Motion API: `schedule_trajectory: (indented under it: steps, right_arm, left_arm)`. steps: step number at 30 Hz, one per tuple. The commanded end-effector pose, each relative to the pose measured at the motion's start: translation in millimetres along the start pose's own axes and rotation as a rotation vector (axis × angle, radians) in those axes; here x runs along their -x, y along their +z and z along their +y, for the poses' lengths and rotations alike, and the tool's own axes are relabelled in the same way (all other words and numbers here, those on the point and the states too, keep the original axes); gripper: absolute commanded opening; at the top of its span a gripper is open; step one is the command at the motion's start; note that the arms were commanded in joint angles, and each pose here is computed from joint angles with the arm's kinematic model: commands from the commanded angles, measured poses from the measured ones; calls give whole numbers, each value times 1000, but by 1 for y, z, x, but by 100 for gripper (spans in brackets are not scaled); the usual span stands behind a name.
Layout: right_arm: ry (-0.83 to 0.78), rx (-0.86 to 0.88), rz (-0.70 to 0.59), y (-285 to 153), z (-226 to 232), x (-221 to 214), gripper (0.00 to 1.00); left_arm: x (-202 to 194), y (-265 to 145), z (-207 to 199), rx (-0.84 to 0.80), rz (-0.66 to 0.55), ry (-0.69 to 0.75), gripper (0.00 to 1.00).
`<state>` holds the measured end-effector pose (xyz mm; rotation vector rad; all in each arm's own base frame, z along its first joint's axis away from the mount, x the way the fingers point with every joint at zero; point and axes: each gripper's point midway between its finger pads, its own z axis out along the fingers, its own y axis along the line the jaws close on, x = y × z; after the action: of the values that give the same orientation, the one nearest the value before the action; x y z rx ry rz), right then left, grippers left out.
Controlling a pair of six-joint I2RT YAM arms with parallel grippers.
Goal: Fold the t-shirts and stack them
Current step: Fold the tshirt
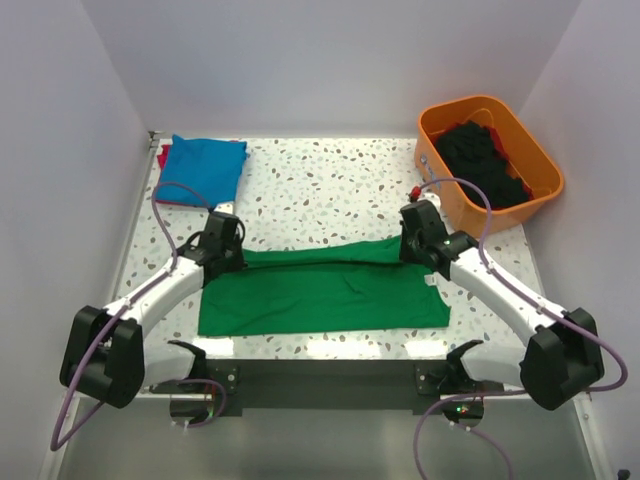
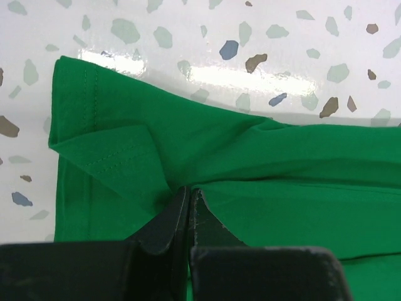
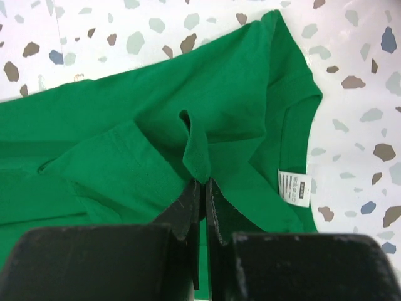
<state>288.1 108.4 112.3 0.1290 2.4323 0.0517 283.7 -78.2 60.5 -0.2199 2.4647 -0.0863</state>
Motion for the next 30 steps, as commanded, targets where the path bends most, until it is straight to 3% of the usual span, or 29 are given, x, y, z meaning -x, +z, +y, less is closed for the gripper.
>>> schedule_trajectory:
  steps: [1,8,9,11,12,15,17,18,20,26,30]
  right_arm:
    - [20,11,-2,-10,-1,-7,0]
    - [35,-6,52,-7,-12,-40,0]
    - [36,-10,71,-6,-15,-49,0]
    - [48,-8,99,-3,-17,-64,15]
    - [54,7,117,-4,-16,-70,30]
    - [63,30,140,-10,-16,-79,50]
    - [63,57,127,-21,-15,-76,64]
    - [63,74,119,-26,-13,-74,85]
    - [66,100,91,-32,-10,-66,99]
    - [57,173,46,-41,13,-31,99]
    - [61,228,84,-19,37,-27,99]
  left_arm:
    - [-4,-9,6,42,0,-79,0]
    - [-35,-13,20,121,97,-188,0]
    - [-47,-16,35,202,122,-191,0]
    - [-58,-19,45,272,150,-241,24]
    - [-65,-23,48,288,180,-248,53]
    - [-57,-37,50,329,169,-308,100]
    - [-44,-46,51,340,131,-337,100]
    - [-39,-52,52,337,109,-341,100]
    - [-27,-57,47,308,74,-355,100]
    - [14,-57,12,171,30,-351,100]
    - [21,-37,-15,62,49,-329,100]
